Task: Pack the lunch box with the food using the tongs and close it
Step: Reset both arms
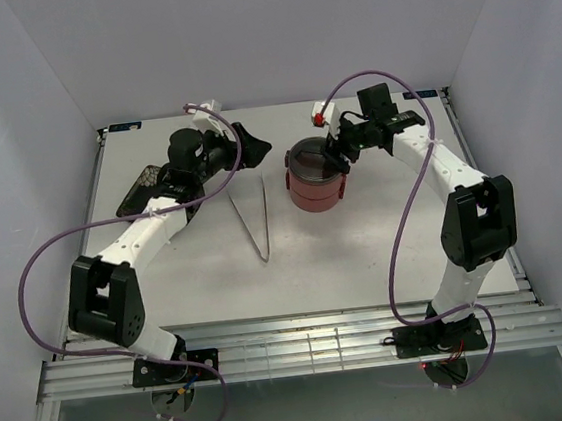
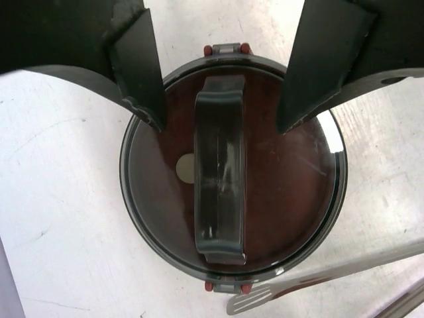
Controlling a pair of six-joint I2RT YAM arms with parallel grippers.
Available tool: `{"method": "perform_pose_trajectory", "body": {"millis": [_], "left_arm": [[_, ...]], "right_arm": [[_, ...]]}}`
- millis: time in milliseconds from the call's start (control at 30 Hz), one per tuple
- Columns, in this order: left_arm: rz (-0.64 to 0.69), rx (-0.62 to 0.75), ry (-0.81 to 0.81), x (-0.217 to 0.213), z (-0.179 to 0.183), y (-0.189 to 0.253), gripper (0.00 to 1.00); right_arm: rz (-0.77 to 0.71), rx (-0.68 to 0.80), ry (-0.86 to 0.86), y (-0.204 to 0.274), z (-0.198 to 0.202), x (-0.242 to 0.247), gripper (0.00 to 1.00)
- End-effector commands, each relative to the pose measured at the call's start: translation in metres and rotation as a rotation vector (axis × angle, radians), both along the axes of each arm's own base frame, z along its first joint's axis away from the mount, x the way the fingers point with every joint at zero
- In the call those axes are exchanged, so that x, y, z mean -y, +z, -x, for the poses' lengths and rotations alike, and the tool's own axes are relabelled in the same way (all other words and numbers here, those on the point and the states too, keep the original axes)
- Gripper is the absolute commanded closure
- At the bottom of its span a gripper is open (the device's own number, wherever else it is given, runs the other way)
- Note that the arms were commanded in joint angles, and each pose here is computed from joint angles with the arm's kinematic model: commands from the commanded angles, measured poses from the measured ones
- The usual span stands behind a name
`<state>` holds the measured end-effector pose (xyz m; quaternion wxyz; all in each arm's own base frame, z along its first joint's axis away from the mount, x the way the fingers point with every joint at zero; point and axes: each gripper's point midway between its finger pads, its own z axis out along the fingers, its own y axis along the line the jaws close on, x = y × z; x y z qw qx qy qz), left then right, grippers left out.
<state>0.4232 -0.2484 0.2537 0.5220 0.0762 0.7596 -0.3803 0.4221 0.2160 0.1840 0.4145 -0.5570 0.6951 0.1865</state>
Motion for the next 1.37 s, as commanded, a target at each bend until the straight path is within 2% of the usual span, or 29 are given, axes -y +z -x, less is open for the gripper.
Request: {"method": "perform_pose_trajectory", "body": {"millis": [0,33,67,100,200,233,267,300,333,467,600,833,1033,1333], "left_arm": [[-0.010,0.019,0.010,-0.007,0.011,0.006,0.02],[-0.014,0.020,0.023,-0.010,0.012,0.005,0.02],[-0.008,0.037,0.033,-0.013,0.014,0.013,0.02],[-0.007,0.045,0.042,-0.015,0.016,0.016,0.02],[0.014,0.088,0.069,-0.023,0.026,0.037,0.02],[0.019,0.101,0.072,-0.025,0.030,0.043,0.02],[0.022,0.112,0.068,-0.026,0.035,0.047,0.02],[0.038,0.145,0.059,-0.028,0.045,0.062,0.02],[0.041,0.161,0.048,-0.029,0.050,0.067,0.02],[0.038,0.182,0.047,-0.039,0.075,0.072,0.02],[0.031,0.186,0.054,-0.049,0.096,0.060,0.02],[0.048,0.159,0.002,-0.048,0.118,0.045,0.02],[0.046,0.174,0.014,-0.053,0.127,0.044,0.02],[0.049,0.219,0.043,-0.060,0.130,0.062,0.02]], "right_arm": [[0.052,-0.109,-0.015,-0.022,0.021,0.014,0.21],[0.042,-0.096,-0.019,-0.016,0.019,0.013,0.19],[0.040,-0.084,-0.037,-0.013,0.017,0.014,0.11],[0.027,-0.040,-0.058,-0.004,0.009,0.014,0.07],[-0.022,0.015,-0.158,0.023,0.003,0.018,0.02],[-0.098,0.039,-0.217,0.046,0.000,0.016,0.01],[-0.131,0.023,-0.237,0.047,0.005,0.015,0.08],[-0.178,0.014,-0.261,0.053,0.008,0.013,0.10],[-0.252,0.064,-0.277,0.079,0.010,0.010,0.10],[-0.438,-0.089,-0.434,0.093,0.034,0.010,0.10],[-0.549,-0.129,-0.599,0.112,0.056,0.028,0.10],[-0.623,-0.048,-0.780,0.121,0.081,0.065,0.10],[-0.668,0.001,-0.788,0.133,0.095,0.073,0.10],[-0.623,-0.010,-0.787,0.127,0.096,0.074,0.10]]}}
